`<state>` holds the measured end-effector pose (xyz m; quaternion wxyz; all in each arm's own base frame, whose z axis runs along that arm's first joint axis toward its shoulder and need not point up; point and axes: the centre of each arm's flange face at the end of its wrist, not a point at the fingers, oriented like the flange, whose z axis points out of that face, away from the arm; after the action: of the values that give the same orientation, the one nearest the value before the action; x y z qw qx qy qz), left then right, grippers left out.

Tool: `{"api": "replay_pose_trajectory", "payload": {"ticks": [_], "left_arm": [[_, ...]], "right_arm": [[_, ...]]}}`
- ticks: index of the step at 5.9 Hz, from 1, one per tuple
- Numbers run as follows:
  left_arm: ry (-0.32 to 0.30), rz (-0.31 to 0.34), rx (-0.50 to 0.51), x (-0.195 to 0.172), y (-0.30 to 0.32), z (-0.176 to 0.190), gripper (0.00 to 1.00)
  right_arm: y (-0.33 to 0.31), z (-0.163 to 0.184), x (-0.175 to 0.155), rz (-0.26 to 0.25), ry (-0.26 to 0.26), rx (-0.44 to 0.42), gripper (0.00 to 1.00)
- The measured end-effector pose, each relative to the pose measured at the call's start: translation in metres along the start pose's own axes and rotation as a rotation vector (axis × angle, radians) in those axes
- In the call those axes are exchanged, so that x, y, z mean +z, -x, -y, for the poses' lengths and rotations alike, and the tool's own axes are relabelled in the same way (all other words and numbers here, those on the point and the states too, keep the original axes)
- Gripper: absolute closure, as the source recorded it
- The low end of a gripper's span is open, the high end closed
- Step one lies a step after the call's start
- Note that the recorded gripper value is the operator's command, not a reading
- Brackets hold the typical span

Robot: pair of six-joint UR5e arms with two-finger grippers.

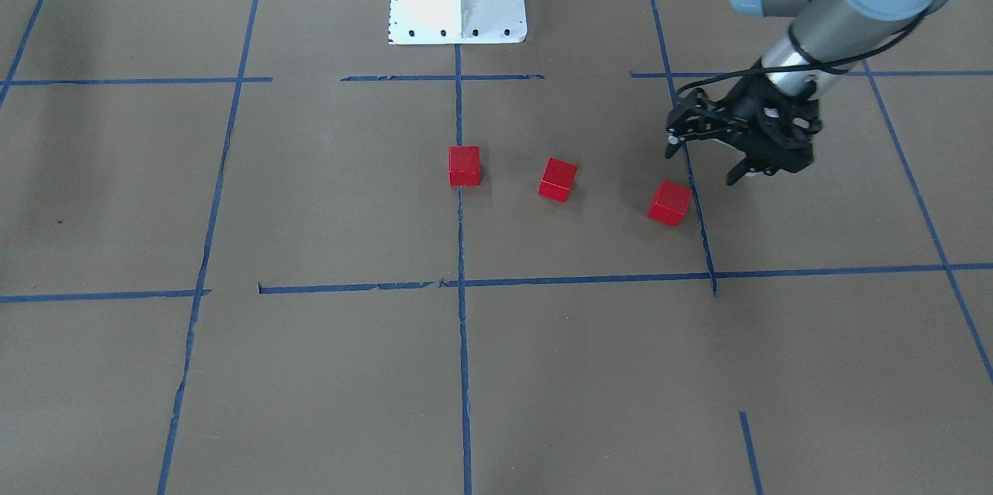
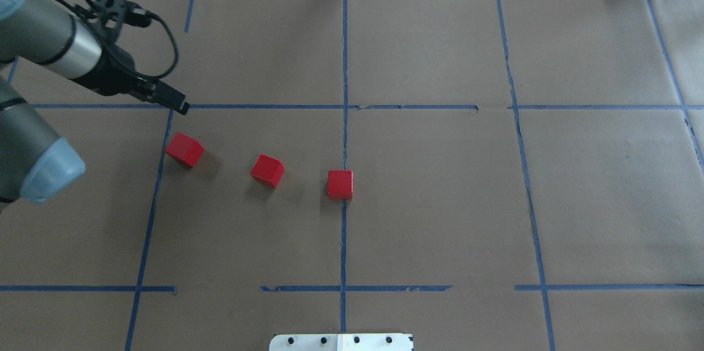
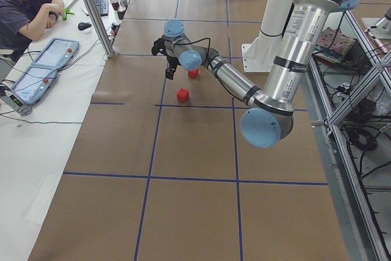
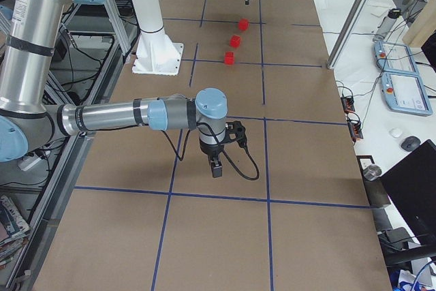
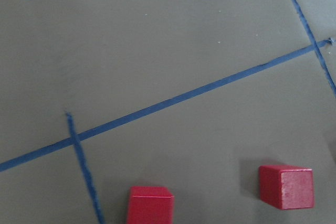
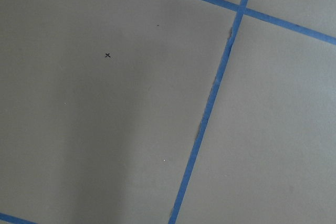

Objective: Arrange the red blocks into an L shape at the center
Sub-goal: 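Withdraw the right arm while the left arm reaches toward the red cubes, then lower the left gripper onto the red cube nearer the center and grasp it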

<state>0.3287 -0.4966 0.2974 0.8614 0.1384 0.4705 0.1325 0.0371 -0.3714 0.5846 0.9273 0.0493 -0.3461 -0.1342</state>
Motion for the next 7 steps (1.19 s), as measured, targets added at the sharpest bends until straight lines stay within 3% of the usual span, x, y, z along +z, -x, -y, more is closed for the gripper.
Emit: {"api": "replay_pose_trajectory", "payload": {"ticks": [3, 7], "left_arm": [[-0.012, 0.052, -0.055, 0.084, -0.105, 0.004, 0.0], [0.059, 0.105, -0.06, 0.127, -0.123, -0.019, 0.0]], "right_arm": [[-0.014, -0.005, 0.01, 0.038, 0.011, 0.041, 0.0], [-0.015, -0.005, 0.012, 0.04, 0.012, 0.044, 0.0]]}}
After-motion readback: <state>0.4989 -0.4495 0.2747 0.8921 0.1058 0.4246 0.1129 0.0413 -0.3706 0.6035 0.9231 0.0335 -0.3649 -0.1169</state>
